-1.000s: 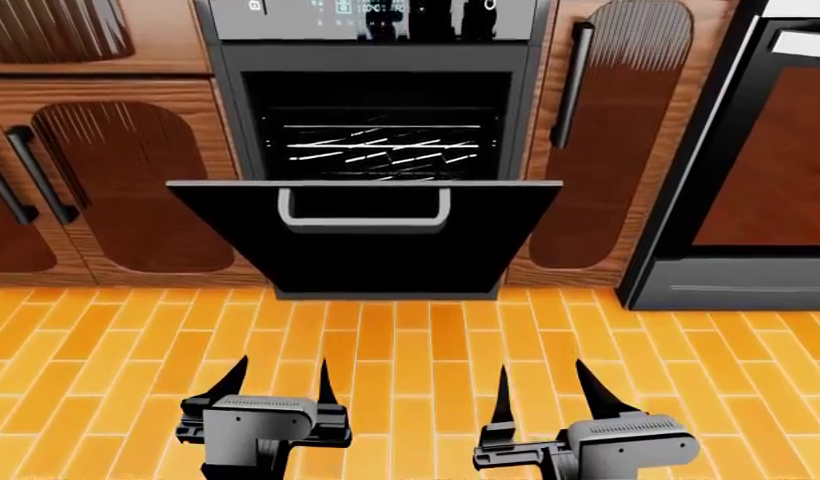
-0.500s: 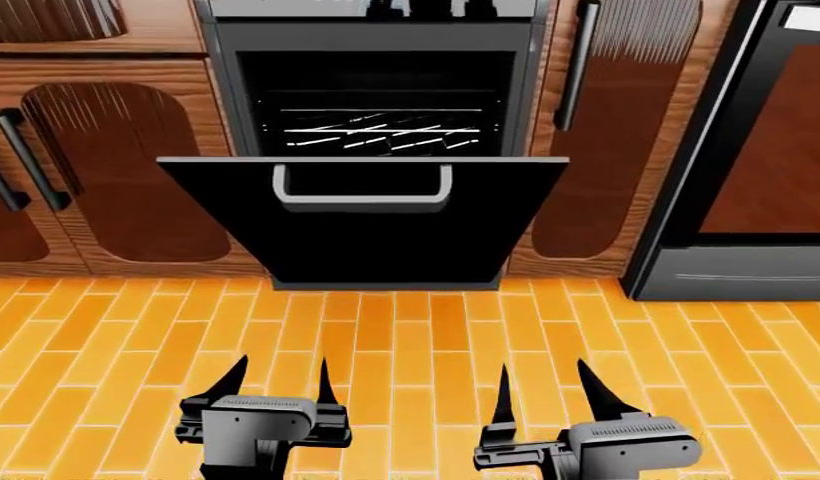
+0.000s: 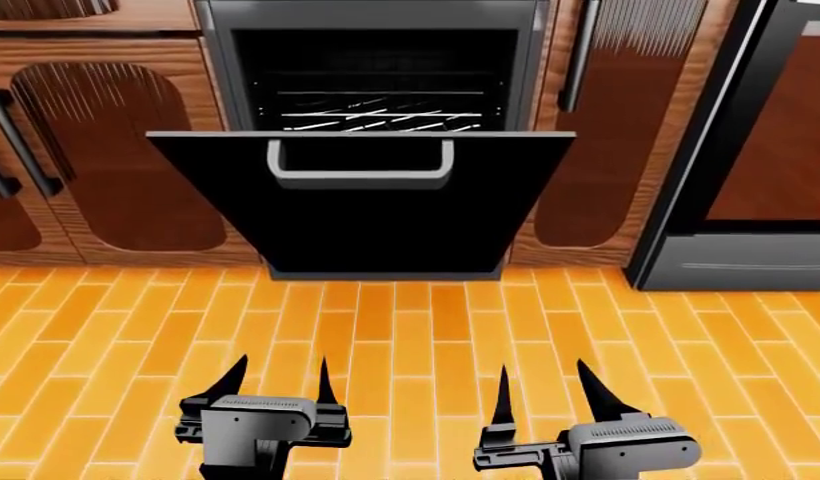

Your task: Close the dishwasher door

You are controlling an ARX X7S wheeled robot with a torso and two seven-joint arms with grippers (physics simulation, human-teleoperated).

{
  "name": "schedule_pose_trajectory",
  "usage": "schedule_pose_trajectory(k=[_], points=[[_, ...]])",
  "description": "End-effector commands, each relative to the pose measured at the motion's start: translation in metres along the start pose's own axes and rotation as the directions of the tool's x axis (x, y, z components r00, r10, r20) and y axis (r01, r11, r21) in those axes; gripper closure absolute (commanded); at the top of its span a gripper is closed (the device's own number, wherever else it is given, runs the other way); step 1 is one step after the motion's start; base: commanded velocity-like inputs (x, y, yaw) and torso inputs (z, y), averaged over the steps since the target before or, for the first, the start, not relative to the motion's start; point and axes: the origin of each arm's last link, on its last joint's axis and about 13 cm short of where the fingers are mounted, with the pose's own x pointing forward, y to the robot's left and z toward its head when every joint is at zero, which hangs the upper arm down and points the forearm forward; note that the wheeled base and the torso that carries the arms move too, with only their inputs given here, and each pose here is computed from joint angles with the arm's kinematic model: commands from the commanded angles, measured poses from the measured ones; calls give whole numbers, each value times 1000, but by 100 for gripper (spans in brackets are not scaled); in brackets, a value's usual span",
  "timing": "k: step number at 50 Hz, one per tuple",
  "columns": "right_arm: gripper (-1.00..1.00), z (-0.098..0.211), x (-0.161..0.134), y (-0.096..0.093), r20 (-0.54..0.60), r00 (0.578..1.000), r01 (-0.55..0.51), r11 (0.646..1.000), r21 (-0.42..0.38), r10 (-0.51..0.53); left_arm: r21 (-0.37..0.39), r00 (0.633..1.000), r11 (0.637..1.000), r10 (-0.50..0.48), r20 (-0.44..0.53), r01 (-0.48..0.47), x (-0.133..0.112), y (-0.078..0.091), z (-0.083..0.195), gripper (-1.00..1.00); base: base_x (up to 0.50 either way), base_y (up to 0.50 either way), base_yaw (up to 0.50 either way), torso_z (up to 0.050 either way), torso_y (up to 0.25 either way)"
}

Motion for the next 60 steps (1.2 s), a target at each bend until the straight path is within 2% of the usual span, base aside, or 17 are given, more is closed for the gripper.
schedule_pose_trajectory(k=[1, 60], points=[[-100, 0, 0, 0, 1, 1000, 0, 1000, 0, 0, 0, 1000, 1000, -2, -2, 2, 0, 0, -1, -100, 0, 0, 0, -50, 4], [-100, 2, -1, -1, 10, 1000, 4, 1000, 3, -4, 1, 1000, 1000, -4, -4, 4, 0, -1, -1, -100, 0, 0, 0, -50, 3]])
